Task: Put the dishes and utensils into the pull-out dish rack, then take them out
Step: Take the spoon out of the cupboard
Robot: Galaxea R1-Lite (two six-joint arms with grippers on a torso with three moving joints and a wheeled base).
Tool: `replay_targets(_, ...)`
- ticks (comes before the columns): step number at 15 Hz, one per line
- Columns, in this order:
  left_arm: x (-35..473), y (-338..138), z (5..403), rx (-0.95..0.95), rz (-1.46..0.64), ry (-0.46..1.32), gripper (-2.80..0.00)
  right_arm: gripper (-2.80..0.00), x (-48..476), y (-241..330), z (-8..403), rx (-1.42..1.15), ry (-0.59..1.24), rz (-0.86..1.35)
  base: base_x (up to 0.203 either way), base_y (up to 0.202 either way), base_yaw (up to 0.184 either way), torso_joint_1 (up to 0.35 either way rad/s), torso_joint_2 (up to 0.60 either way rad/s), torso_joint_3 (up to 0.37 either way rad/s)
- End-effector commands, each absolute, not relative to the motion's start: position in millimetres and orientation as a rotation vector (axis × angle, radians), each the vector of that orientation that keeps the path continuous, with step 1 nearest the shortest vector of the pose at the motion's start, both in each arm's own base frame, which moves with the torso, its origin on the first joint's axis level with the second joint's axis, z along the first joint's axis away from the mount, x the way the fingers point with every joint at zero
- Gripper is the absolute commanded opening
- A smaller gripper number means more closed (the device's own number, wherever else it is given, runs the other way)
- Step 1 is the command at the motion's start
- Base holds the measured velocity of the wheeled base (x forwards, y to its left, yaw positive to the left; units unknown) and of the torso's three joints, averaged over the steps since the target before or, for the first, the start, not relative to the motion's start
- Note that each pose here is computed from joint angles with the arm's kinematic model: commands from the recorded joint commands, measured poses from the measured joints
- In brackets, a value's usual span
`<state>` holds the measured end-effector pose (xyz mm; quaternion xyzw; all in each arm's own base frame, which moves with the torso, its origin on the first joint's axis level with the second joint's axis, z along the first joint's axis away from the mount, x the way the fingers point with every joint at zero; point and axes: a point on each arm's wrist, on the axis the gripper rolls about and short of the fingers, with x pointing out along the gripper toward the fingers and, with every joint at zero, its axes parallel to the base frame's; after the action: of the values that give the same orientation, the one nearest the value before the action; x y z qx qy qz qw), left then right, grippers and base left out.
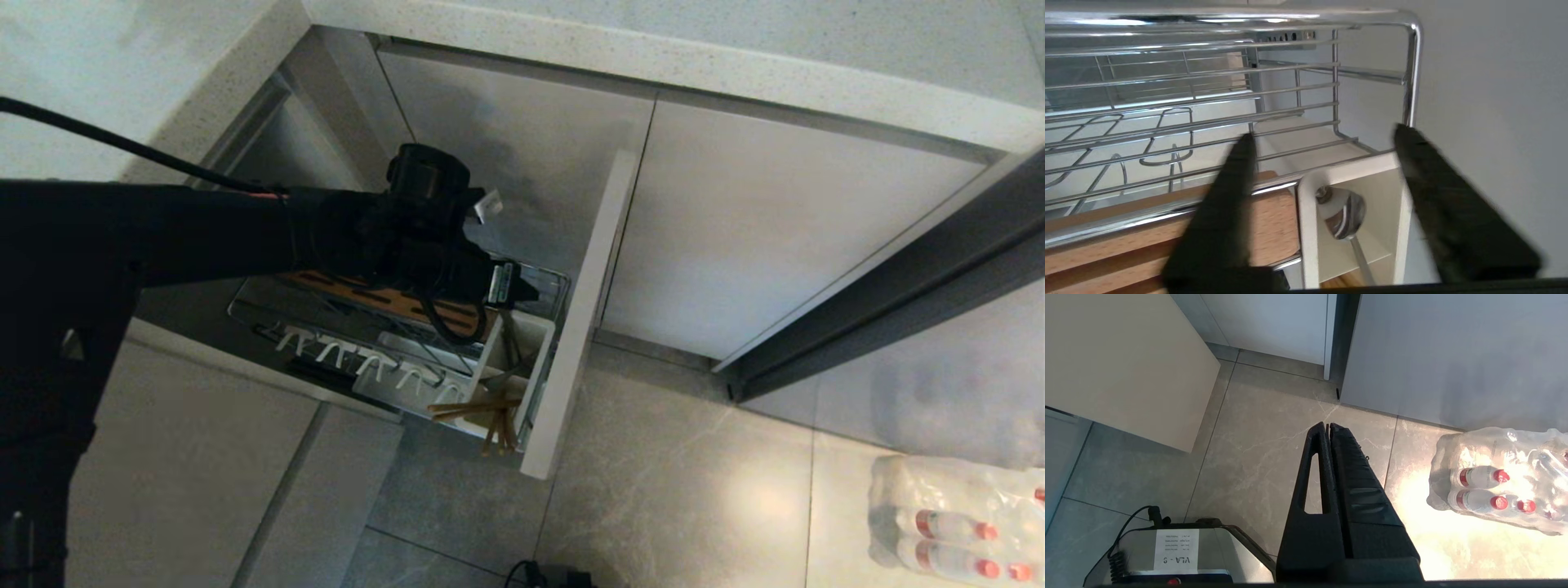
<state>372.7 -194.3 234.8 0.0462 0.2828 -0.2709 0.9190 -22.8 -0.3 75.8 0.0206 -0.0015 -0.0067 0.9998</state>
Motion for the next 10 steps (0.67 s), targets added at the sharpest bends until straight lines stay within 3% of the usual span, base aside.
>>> replay_targets(1, 372.7, -195.2, 234.3, 0.096, -0.556, 0.583, -2.80, -2.80, -22.7, -0.3, 75.8, 0.041, -0.002, -0.014, 0.000, 0.000, 0.000, 0.000, 0.00, 0.000)
replay_targets(10, 371.2, -197.2, 234.9, 0.097, -0.557, 0.581, -2.80, -2.80, -22.7, -0.3, 75.8, 0.041, -0.002, -0.014, 0.000, 0.000, 0.000, 0.000, 0.00, 0.000)
